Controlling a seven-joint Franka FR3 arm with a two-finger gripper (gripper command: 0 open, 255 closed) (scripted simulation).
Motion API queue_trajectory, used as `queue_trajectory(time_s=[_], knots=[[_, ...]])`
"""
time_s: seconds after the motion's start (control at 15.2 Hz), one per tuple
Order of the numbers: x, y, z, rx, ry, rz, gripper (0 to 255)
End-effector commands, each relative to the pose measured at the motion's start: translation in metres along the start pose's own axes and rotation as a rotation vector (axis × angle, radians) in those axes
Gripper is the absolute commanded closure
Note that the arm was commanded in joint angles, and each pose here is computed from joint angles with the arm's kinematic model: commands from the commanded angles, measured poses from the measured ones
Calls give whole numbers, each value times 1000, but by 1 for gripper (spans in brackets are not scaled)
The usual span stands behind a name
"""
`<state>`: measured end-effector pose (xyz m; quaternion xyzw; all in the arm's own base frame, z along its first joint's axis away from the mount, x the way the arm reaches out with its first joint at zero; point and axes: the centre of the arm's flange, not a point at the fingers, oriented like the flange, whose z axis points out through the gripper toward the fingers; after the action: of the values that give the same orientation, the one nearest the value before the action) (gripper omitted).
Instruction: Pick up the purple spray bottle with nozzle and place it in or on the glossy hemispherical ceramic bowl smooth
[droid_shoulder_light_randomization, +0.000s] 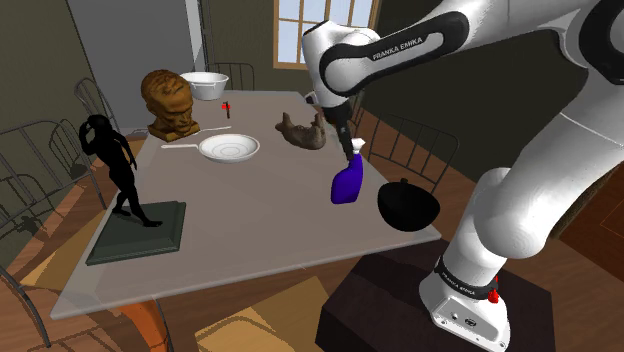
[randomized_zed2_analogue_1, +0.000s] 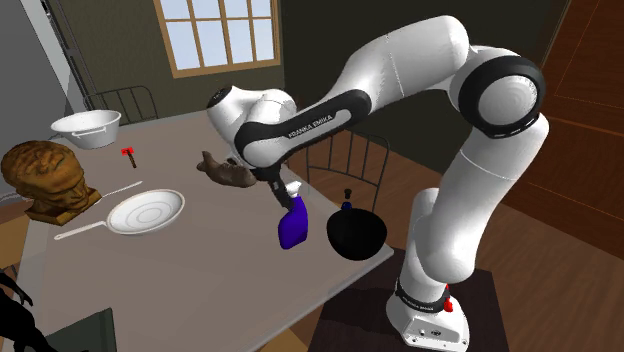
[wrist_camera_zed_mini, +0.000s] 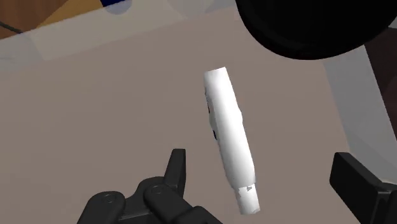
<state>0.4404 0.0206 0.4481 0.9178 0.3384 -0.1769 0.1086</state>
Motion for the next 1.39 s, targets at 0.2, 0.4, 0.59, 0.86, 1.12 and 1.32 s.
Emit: queue_trajectory(time_s=[0.2, 0.4, 0.59, 0.86, 1.12, 1.32], knots=[[58, -9, 54, -60, -145, -273, 0], [56, -8, 70, -60, -145, -273, 0], [54, -7, 85, -60, -145, -273, 0], [52, -6, 94, -60, -145, -273, 0], [52, -6, 94, -60, -145, -273, 0], [52, -6, 94, -60, -145, -273, 255]])
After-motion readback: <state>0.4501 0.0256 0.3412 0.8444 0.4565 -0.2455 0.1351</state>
